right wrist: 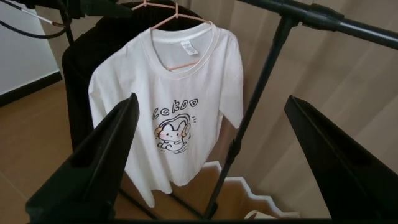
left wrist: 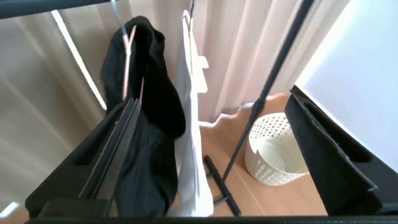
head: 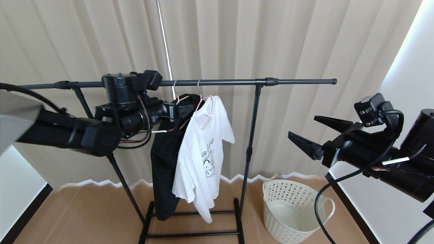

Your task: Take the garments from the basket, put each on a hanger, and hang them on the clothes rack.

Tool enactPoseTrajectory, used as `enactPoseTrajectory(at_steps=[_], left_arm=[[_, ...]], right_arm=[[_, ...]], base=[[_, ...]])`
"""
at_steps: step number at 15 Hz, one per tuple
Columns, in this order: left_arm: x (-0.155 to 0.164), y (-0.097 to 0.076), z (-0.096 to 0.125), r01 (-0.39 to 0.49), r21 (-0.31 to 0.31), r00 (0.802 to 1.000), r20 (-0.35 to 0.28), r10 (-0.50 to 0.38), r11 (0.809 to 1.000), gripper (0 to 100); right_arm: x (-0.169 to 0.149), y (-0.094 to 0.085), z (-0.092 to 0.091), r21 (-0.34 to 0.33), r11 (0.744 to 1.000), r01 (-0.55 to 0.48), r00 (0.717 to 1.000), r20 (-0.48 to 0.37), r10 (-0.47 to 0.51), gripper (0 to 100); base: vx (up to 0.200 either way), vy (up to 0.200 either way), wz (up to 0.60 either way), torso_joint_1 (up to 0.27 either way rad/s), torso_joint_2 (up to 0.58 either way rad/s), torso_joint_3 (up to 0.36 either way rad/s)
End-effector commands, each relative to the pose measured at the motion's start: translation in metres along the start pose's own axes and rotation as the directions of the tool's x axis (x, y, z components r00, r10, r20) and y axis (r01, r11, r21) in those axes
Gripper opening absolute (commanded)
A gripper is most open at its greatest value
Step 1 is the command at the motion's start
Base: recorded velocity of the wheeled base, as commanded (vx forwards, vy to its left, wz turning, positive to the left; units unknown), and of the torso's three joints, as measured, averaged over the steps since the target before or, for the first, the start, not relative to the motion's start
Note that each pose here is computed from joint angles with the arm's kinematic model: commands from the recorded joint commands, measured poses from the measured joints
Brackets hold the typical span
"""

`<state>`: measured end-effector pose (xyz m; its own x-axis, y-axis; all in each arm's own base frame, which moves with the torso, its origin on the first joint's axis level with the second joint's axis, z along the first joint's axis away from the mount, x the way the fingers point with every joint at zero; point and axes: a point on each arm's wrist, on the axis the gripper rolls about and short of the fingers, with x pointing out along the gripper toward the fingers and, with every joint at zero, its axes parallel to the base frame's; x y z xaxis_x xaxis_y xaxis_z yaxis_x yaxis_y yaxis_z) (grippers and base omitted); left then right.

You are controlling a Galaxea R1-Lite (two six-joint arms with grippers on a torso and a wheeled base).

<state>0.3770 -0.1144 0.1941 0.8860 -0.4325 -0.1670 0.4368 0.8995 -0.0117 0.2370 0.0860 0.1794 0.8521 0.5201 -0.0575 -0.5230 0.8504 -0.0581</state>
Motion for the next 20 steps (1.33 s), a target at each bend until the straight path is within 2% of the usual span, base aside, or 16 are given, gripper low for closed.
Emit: enactPoseTrajectory(at_steps=[1,3,4,6,7,8,9,10,12,13,14,15,16,18,19,20], left_arm=[[-0.154,-0.02,0.011,-0.022,0.011,0.998,0.059,0.021,1.0,100],[-0.218,-0.033,-0.012,-0.017,0.018,0.996,0.085,0.015,1.0,100],[-0.236,-0.037,-0.024,-0.014,0.018,0.996,0.085,0.012,1.0,100],[-0.288,-0.051,-0.068,0.012,0.046,0.995,0.099,-0.017,0.999,100],[-0.297,-0.053,-0.077,0.011,0.047,0.995,0.099,-0.015,0.999,100],[-0.312,-0.055,-0.098,0.008,0.045,0.996,0.09,-0.012,0.999,100],[-0.329,-0.058,-0.126,0.005,0.041,0.998,0.068,-0.008,0.999,100],[-0.351,-0.061,-0.145,-0.002,0.034,0.997,0.071,0.0,0.999,100],[-0.377,-0.067,-0.182,-0.004,0.029,1.0,0.011,0.004,1.0,100],[-0.381,-0.068,-0.182,-0.026,0.028,0.999,0.024,0.025,0.999,100],[-0.381,-0.068,-0.182,-0.049,0.02,0.998,0.032,0.048,0.999,100],[-0.381,-0.066,-0.183,-0.111,0.018,0.994,0.023,0.111,0.994,100],[-0.38,-0.065,-0.184,-0.182,0.029,0.983,0.017,0.182,0.983,100],[-0.38,-0.065,-0.184,-0.256,0.034,0.967,0.013,0.256,0.966,100],[-0.38,-0.067,-0.184,-0.359,0.023,0.933,0.011,0.359,0.933,100],[-0.38,-0.068,-0.184,-0.415,0.018,0.91,0.012,0.415,0.91,100]], right_arm=[[-0.048,0.007,0.019,0.066,0.995,0.069,0.998,0.009,-0.07,100],[-0.086,0.016,0.003,0.074,0.992,0.106,0.994,-0.048,-0.102,100],[-0.098,0.02,-0.005,0.073,0.99,0.119,0.991,-0.069,-0.114,100],[-0.134,0.032,-0.032,0.055,0.985,0.167,0.98,-0.117,-0.159,100],[-0.142,0.035,-0.038,0.052,0.984,0.171,0.978,-0.126,-0.163,100],[-0.157,0.04,-0.055,0.045,0.983,0.176,0.973,-0.158,-0.167,100],[-0.172,0.045,-0.064,0.036,0.984,0.173,0.975,-0.152,-0.165,100],[-0.195,0.048,-0.076,0.03,0.983,0.18,0.966,-0.194,-0.171,100],[-0.227,0.052,-0.096,-0.015,0.985,0.172,0.962,-0.211,-0.171,100],[-0.239,0.054,-0.108,-0.038,0.985,0.167,0.96,-0.223,-0.172,100],[-0.247,0.055,-0.109,-0.032,0.98,0.196,0.959,-0.203,-0.198,100],[-0.252,0.057,-0.11,-0.025,0.968,0.249,0.951,-0.183,-0.249,100],[-0.254,0.058,-0.11,-0.016,0.945,0.326,0.931,-0.171,-0.324,100],[-0.256,0.061,-0.112,-0.005,0.9,0.437,0.89,-0.145,-0.433,100],[-0.259,0.065,-0.112,0.004,0.871,0.491,0.866,-0.109,-0.488,100],[-0.26,0.067,-0.113,0.006,0.852,0.523,0.849,-0.09,-0.52,100]], base=[[0.0,0.0,0.0,0.0,0.0,0.0],[0.0,0.0,0.0,0.0,0.0,0.0],[0.0,0.0,0.0,0.0,0.0,0.0],[0.0,0.0,0.0,0.0,0.0,0.0],[0.0,0.0,0.0,0.0,0.0,0.0],[0.0,0.0,0.0,0.0,0.0,0.0],[0.0,0.0,0.0,0.0,0.0,0.0],[0.0,0.0,0.0,0.0,0.0,0.0],[0.0,0.0,0.0,0.0,0.0,0.0],[0.0,0.0,0.0,0.0,0.0,0.0],[0.0,0.0,0.0,0.0,0.0,0.0],[0.0,0.0,0.0,0.0,0.0,0.0],[0.0,0.0,0.0,0.0,0.0,0.0],[0.0,0.0,0.0,0.0,0.0,0.0],[0.0,0.0,0.0,0.0,0.0,0.0],[0.0,0.0,0.0,0.0,0.0,0.0]])
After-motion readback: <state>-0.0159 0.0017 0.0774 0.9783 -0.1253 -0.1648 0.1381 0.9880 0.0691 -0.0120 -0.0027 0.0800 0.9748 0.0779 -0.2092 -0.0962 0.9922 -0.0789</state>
